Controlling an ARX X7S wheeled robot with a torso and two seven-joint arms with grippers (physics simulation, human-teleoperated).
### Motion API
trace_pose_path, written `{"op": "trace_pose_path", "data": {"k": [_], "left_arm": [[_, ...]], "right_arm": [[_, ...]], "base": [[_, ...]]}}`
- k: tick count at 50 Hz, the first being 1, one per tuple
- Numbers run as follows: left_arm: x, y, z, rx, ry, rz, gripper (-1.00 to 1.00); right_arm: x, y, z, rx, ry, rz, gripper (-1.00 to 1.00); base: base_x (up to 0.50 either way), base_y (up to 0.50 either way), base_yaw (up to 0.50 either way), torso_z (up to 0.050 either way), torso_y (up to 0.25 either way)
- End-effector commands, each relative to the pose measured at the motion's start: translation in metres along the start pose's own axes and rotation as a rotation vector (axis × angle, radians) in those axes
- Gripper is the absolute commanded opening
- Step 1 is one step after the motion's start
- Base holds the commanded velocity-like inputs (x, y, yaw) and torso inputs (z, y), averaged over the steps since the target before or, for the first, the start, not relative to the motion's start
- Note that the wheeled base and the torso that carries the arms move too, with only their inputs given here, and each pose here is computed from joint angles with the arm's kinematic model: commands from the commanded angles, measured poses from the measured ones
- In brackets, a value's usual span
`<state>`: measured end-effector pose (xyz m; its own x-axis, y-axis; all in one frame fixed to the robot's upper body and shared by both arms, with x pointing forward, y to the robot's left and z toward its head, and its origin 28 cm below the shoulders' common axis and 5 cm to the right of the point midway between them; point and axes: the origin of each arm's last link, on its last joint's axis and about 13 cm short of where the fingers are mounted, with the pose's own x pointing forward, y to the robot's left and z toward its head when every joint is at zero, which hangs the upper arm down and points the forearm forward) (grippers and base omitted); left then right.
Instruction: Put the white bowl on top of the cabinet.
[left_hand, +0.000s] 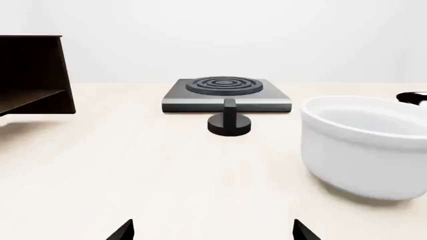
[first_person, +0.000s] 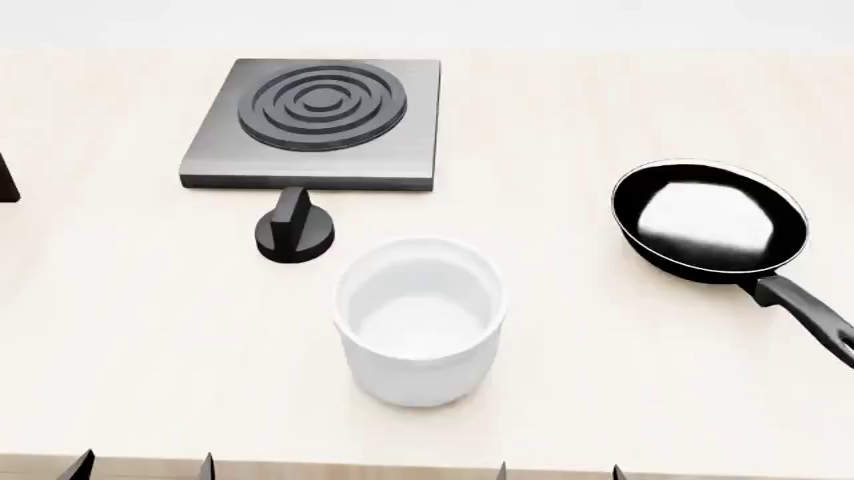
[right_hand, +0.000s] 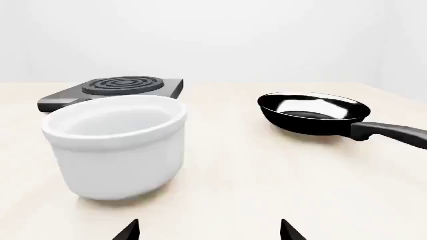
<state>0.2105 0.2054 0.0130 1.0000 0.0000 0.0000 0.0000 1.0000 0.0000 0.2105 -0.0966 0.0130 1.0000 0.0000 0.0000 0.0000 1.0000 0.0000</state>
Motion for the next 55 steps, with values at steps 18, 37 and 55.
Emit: {"op": "trace_pose_path", "data": {"k": [18, 37, 55], "left_arm": [[0.000, 0.001, -0.001, 0.007, 0.029, 0.004, 1.00], [-0.012, 0.007, 0.011, 0.045, -0.057, 0.120, 1.00], [-0.052, 0.037, 0.048, 0.038, -0.120, 0.699, 1.00]], "right_arm": [[0.000, 0.001, -0.002, -0.002, 0.018, -0.009, 1.00], [0.002, 0.000, -0.002, 0.005, 0.020, -0.022, 1.00], [0.002, 0.000, -0.002, 0.014, 0.024, -0.033, 1.00]], "base": [[0.00, 0.00, 0.00, 0.000, 0.000], [0.00, 0.00, 0.00, 0.000, 0.000], [0.00, 0.00, 0.00, 0.000, 0.000]]}}
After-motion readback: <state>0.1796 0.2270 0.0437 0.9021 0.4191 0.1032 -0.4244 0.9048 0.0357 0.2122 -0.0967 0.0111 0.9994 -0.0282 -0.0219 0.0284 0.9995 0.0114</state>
